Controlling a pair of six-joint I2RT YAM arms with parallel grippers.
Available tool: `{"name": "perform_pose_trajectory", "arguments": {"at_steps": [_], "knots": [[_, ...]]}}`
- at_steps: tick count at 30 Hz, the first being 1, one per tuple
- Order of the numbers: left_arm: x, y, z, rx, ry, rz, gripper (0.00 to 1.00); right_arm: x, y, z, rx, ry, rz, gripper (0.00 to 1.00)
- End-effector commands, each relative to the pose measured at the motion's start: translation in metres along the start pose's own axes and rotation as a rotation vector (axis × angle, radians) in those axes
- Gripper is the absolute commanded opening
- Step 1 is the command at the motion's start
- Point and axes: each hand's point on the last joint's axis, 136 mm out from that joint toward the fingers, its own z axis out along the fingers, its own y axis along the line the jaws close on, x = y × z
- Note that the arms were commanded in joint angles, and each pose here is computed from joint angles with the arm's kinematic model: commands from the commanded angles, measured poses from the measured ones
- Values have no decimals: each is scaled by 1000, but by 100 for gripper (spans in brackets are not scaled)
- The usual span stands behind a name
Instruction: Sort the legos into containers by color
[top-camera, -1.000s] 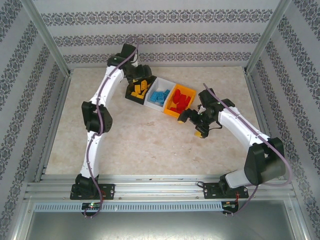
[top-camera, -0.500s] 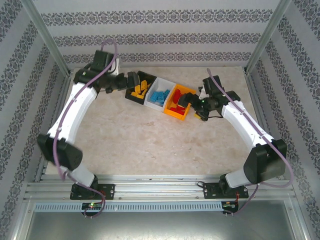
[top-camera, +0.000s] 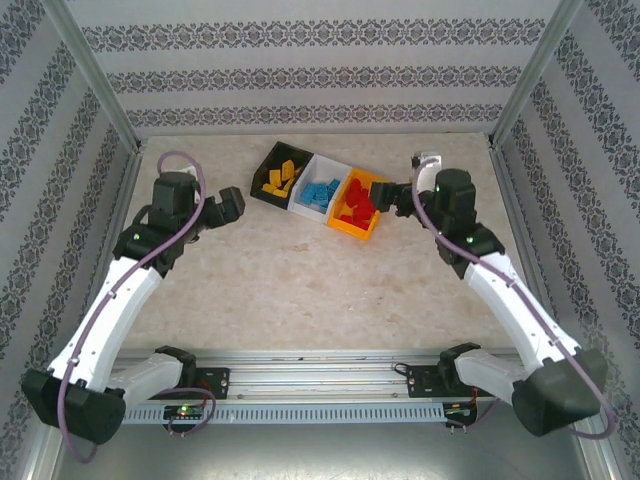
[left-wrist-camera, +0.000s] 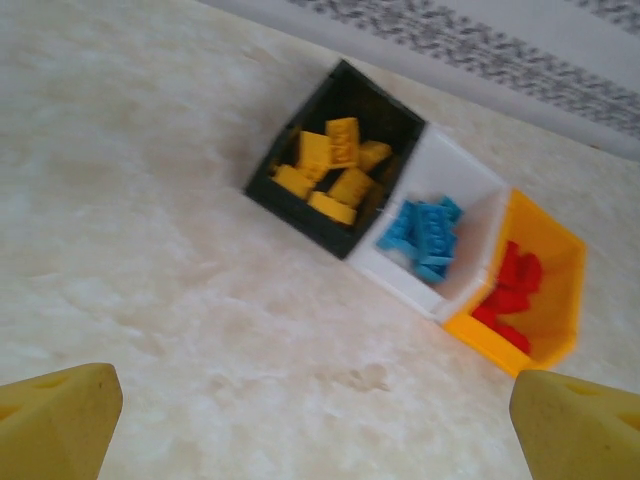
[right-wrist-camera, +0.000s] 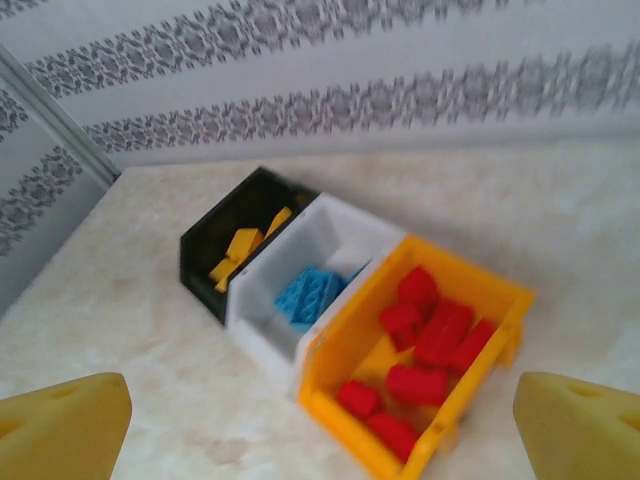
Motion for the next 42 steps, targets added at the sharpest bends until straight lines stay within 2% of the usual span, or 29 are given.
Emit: {"name": "perform_pose_trajectory", "arguments": {"at_steps": [1,6,9,11,18,23,29,42], "knots": [[-8,20,-4,-65,-169,46,100,-13,-35,-7,185,-135,-172,98],[9,36,-7,-44,-306,92,100,20,-86,-16,337,-95,-135,98],[19,53,-7,-90,-364,67,100,46,-115,-9,387,-71,-123,98],[24,59,-4,-103,-379,76,100,54,-133,-6,434,-65,-109,98],[30,72,10,-197,-341,139,100,108,-171,19,463,19,-75,98],[29,94,14,-321,-328,169,100,125,-177,34,442,10,-72,98],[23,124,29,-406,-337,151,100,135,-178,39,426,-18,-82,98],[30,141,113,-378,-275,211,100,141,-175,40,404,-41,-94,98]]}}
